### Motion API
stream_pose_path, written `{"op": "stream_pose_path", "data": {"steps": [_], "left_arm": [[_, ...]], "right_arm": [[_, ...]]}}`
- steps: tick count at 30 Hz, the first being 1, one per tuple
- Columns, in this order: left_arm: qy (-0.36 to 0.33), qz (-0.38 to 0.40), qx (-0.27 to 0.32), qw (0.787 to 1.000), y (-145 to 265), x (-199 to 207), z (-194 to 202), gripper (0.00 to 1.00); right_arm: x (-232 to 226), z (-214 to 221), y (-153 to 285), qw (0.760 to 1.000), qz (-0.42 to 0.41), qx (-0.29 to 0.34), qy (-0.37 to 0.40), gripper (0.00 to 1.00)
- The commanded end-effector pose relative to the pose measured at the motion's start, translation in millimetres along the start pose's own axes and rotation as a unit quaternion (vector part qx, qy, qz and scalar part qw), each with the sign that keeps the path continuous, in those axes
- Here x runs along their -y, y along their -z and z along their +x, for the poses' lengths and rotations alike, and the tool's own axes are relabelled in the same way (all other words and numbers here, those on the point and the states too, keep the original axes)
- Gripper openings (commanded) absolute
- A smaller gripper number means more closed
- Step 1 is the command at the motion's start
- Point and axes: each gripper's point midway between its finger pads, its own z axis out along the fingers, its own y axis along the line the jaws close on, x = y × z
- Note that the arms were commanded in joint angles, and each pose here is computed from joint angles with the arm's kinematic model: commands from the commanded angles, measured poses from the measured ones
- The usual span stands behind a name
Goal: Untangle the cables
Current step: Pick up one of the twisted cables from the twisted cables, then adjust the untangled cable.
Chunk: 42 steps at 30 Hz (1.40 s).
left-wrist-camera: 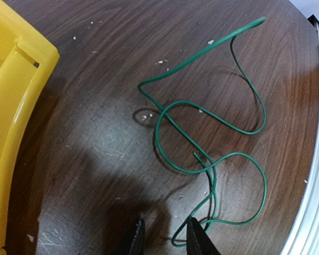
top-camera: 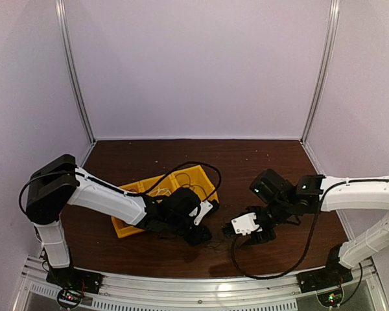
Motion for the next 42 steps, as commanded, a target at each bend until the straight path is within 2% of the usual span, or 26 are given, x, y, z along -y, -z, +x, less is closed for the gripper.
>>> {"op": "stream_pose_path", "data": {"steps": [1,8,15,17,18,21,25,32,33,38,42], "left_arm": [[0.003,0.043,0.022,0.999,-6,10,-15,0.25],[0.003,0.061,0.012,0.998,-15,12,-10,0.18],[0.004,0.072,0.017,0.997,-16,14,-9,0.06],[0.005,0.076,0.020,0.997,-16,15,-10,0.02],[0.005,0.077,0.021,0.997,-15,16,-10,0.01],[0.006,0.079,0.023,0.997,-15,16,-12,0.00],[0.004,0.080,0.025,0.996,-14,16,-13,0.00],[0.002,0.036,0.047,0.998,3,3,-26,0.00],[0.000,0.022,0.056,0.998,9,0,-30,0.02],[-0.008,-0.053,0.135,0.989,64,-16,-64,0.29],[-0.017,-0.066,0.192,0.979,101,-16,-80,0.38]], "right_arm": [[15,4,-15,0.998,0.047,-0.034,0.026,0.50],[5,3,-49,0.996,0.025,-0.058,0.057,0.50],[0,4,-76,0.996,0.016,-0.070,0.057,0.49],[4,4,-80,0.996,0.019,-0.072,0.050,0.41],[5,3,-81,0.996,0.020,-0.072,0.047,0.33],[5,0,-80,0.997,0.021,-0.068,0.040,0.17],[8,-6,-69,0.997,0.025,-0.061,0.034,0.04],[14,-31,-25,0.999,0.037,-0.027,0.026,0.00],[16,-35,-18,0.999,0.037,-0.019,0.019,0.00],[36,-41,14,0.998,0.019,0.034,-0.041,0.00],[58,-52,46,0.992,0.015,0.087,-0.085,0.00]]}}
